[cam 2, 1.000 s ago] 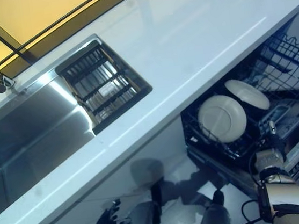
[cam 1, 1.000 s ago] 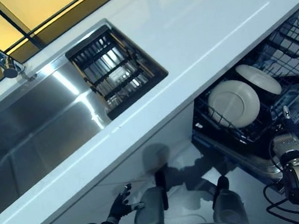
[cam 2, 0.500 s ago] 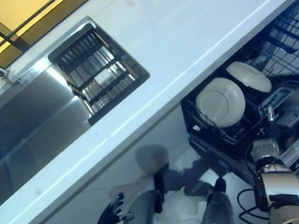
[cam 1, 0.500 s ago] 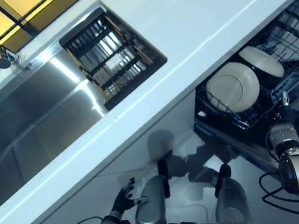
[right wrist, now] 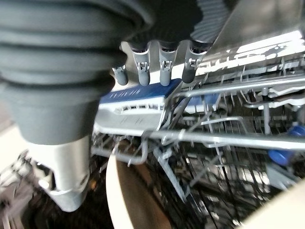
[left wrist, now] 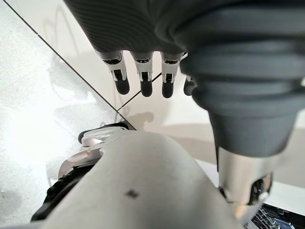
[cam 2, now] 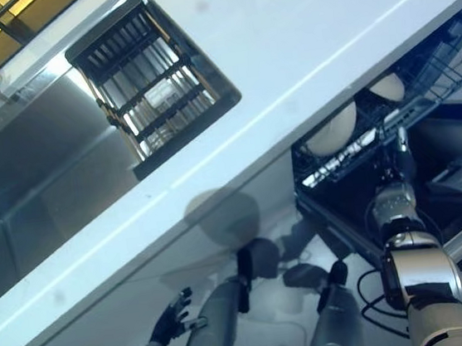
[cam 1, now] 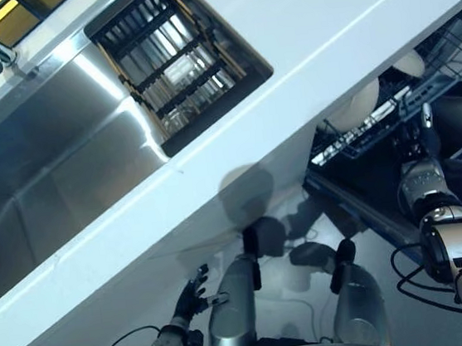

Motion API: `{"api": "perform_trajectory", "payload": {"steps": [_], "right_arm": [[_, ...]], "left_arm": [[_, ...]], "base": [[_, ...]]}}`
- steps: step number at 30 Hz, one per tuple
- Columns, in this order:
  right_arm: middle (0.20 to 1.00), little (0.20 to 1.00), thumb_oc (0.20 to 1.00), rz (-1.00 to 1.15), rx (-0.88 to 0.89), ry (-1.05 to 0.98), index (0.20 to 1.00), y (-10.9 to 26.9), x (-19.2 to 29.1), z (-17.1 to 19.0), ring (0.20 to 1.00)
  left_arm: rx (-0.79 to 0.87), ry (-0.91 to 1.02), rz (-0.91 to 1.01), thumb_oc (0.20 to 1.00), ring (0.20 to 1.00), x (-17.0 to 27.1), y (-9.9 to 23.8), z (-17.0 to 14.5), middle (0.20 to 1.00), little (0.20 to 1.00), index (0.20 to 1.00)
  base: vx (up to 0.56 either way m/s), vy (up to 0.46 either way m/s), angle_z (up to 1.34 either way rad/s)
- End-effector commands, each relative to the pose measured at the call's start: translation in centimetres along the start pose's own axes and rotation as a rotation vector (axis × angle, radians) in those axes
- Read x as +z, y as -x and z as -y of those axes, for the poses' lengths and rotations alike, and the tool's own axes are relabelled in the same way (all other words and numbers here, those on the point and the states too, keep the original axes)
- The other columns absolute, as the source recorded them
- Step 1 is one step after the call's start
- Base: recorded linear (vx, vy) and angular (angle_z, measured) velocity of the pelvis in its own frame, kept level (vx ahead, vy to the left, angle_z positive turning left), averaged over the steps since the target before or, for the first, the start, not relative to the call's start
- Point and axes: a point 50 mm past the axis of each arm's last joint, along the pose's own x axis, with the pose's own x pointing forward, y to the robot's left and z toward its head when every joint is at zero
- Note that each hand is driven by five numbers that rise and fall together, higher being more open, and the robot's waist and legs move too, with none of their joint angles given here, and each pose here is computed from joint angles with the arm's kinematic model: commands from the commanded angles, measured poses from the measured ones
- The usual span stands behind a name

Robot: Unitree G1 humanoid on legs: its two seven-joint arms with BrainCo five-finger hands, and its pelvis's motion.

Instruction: Pick up plates and place into dishwasher.

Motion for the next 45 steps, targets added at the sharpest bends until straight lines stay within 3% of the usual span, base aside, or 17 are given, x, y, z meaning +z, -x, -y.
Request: {"api": "perform_trajectory", "payload": {"steps": [1,13,30,35,45], "right_arm": [[1.0,1.0,1.0,0.132,0.277,0.04,1.0,-0.4,3.1,-8.3,1.0],[1.0,1.0,1.0,0.175,0.349,0.321,1.0,-0.5,5.5,-10.5,1.0],[1.0,1.0,1.0,0.223,0.368,0.239,1.0,-0.5,7.8,-11.8,1.0],[1.0,1.0,1.0,0.227,0.311,0.206,1.0,-0.6,7.8,-10.0,1.0],[1.0,1.0,1.0,0.21,0.182,0.082,1.0,0.6,6.4,-0.4,1.0]], "left_arm": [[0.014,-0.025,0.004,1.0,1.0,0.1,0.4,-1.4,1.0,1.0,1.0],[0.021,-0.025,0.018,1.0,1.0,0.8,0.6,-2.5,1.0,1.0,1.0],[0.026,-0.027,0.06,1.0,1.0,1.4,0.8,-3.2,1.0,1.0,1.0],[0.045,-0.017,0.054,1.0,1.0,0.9,1.0,-3.2,1.0,1.0,1.0],[0.134,0.008,0.032,1.0,1.0,-0.5,2.0,-3.8,1.0,1.0,1.0]], "base": [[-0.01,0.031,0.04],[0.0,0.017,0.1],[-0.01,0.009,0.05],[0.0,0.0,0.0],[0.02,-0.029,0.01]]}}
